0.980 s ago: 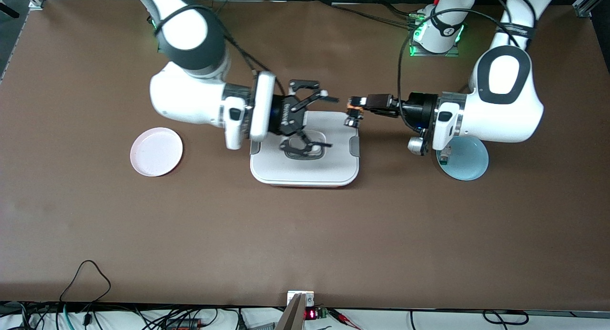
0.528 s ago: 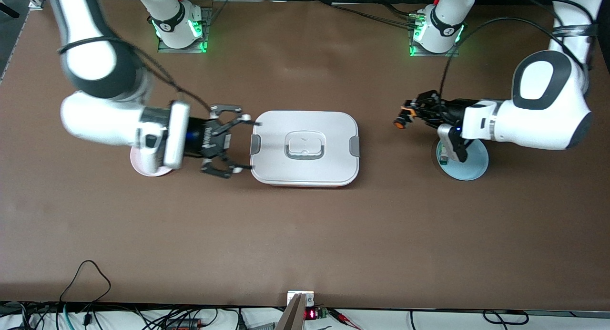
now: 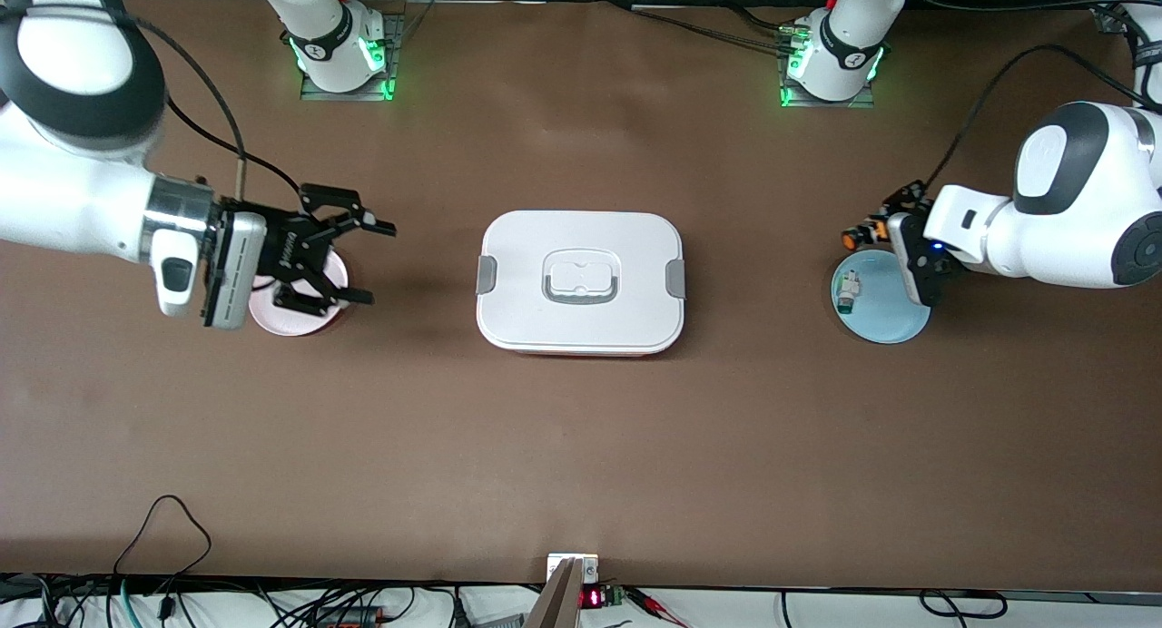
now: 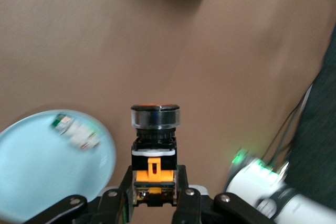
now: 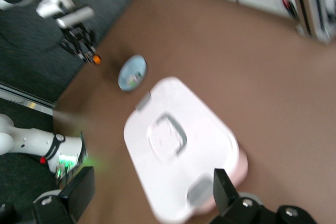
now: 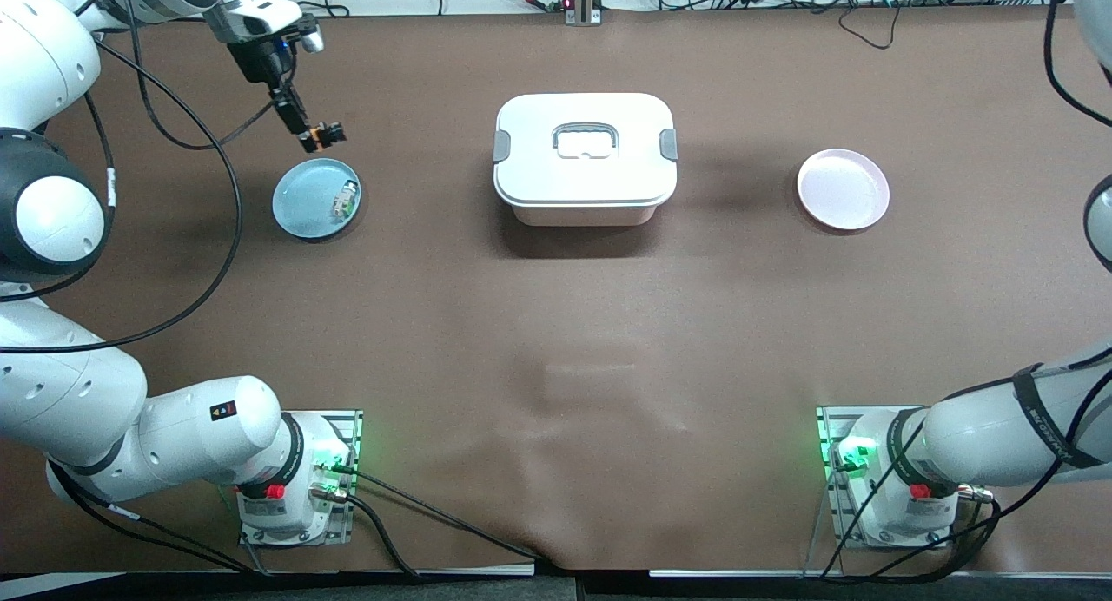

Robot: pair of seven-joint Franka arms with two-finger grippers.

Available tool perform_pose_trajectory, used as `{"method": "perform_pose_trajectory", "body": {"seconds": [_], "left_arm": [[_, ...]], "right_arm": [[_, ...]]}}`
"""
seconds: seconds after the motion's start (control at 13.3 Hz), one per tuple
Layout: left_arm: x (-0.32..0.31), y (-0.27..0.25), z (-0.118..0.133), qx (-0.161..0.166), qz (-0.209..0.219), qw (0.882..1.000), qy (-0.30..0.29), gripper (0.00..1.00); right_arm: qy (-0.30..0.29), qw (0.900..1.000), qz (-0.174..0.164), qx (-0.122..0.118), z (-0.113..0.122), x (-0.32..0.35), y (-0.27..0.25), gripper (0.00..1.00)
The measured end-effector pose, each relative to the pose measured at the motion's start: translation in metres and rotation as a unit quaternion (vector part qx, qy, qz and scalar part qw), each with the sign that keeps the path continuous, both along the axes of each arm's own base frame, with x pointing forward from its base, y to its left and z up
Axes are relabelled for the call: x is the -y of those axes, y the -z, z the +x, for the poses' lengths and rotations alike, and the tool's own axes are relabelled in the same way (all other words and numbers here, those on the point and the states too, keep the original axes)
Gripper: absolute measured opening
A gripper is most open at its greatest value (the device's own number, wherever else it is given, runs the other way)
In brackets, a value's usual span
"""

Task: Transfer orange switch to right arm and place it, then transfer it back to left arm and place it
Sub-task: 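Carry the switch to the blue plate while the right gripper returns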

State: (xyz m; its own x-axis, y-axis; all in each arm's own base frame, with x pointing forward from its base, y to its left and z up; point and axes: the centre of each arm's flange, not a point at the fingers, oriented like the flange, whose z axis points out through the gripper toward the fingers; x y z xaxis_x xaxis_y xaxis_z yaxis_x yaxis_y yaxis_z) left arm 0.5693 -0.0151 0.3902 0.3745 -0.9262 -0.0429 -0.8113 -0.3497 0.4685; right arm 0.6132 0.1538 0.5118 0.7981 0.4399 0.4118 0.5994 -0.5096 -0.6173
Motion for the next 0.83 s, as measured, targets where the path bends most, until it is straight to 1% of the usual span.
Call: {"method": "perform_pose_trajectory", "body": {"seconds": [0.08, 0.15, 0.23, 0.3, 0.38, 0.45, 0.53, 0.6, 0.68, 0.75, 0.83], "left_arm": [[-0.008, 0.005, 0.004, 0.014, 0.009, 0.999, 0.031, 0.33], [-0.015, 0.013, 0.009, 0.029, 0.015, 0.997, 0.063, 0.33], [-0.021, 0.023, 0.014, 0.042, 0.015, 0.995, 0.094, 0.33], [-0.029, 0.038, 0.018, 0.055, 0.008, 0.991, 0.119, 0.33], [-0.041, 0.055, 0.022, 0.069, -0.003, 0.988, 0.139, 0.33], [-0.056, 0.072, 0.025, 0.083, -0.007, 0.984, 0.155, 0.33], [-0.07, 0.089, 0.027, 0.095, -0.007, 0.982, 0.165, 0.33], [-0.08, 0.104, 0.025, 0.102, -0.007, 0.98, 0.169, 0.33], [-0.086, 0.116, 0.022, 0.107, -0.008, 0.98, 0.169, 0.33], [-0.088, 0.126, 0.018, 0.115, -0.007, 0.979, 0.169, 0.33], [-0.087, 0.135, 0.014, 0.122, -0.007, 0.978, 0.17, 0.33]], "right_arm": [[0.017, 0.999, -0.035, -0.031, -0.006, 0.008, -0.004, 1.0], [0.04, 0.995, -0.073, -0.061, -0.009, 0.014, -0.005, 1.0], [0.069, 0.988, -0.108, -0.089, -0.01, 0.017, -0.002, 1.0], [0.096, 0.978, -0.143, -0.119, -0.013, 0.02, 0.003, 1.0], [0.121, 0.966, -0.174, -0.15, -0.016, 0.022, 0.005, 1.0], [0.146, 0.952, -0.208, -0.173, -0.019, 0.025, 0.005, 1.0], [0.165, 0.937, -0.249, -0.181, -0.022, 0.03, 0.003, 1.0], [0.175, 0.921, -0.298, -0.178, -0.025, 0.038, 0.0, 1.0], [0.177, 0.907, -0.342, -0.171, -0.029, 0.044, -0.001, 1.0], [0.175, 0.895, -0.377, -0.161, -0.031, 0.049, -0.003, 1.0], [0.176, 0.886, -0.403, -0.148, -0.032, 0.055, -0.008, 1.0]]}}
